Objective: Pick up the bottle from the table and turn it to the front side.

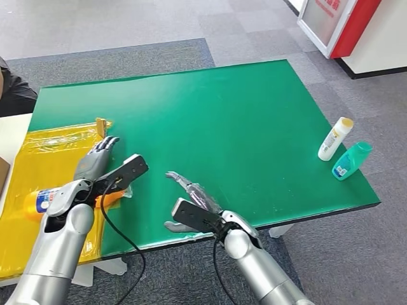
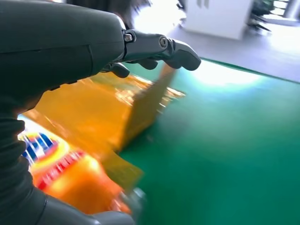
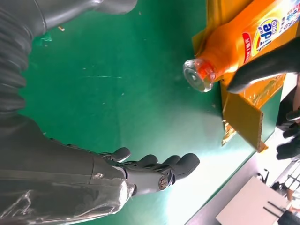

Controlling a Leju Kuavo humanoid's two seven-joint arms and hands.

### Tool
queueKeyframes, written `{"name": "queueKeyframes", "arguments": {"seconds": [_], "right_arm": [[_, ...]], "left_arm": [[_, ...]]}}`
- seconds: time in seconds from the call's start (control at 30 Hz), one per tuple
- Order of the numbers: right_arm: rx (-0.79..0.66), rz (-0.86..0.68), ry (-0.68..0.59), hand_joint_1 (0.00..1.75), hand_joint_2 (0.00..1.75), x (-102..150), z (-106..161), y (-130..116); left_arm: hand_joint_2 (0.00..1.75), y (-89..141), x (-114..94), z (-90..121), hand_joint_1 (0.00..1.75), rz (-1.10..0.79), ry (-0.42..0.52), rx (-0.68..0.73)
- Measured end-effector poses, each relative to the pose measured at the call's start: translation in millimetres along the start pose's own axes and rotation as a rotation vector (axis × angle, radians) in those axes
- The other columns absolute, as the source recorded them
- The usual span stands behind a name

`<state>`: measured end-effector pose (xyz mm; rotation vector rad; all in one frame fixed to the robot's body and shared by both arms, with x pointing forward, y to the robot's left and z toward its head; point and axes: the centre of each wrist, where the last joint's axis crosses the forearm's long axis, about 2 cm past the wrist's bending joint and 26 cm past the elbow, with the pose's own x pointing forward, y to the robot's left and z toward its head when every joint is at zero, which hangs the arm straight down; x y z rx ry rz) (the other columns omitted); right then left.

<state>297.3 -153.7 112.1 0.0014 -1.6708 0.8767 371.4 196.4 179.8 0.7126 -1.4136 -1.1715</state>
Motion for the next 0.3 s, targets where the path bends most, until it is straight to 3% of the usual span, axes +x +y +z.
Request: {"name": "queueKeyframes", "arguments": {"seconds": [0.13,0.3], "right_arm": [[-0.033,-0.029,0.003,0.00,1.75,-7,13,-1],[-0.069,-0.058,0.012,0.00,1.75,-17,30,-1]], "left_arm": [[1.75,-1,-12,26,0.00,0.370,-0.171,0.005],[1.75,-26,-37,76,0.00,0.619,-0.294,0.061]]}}
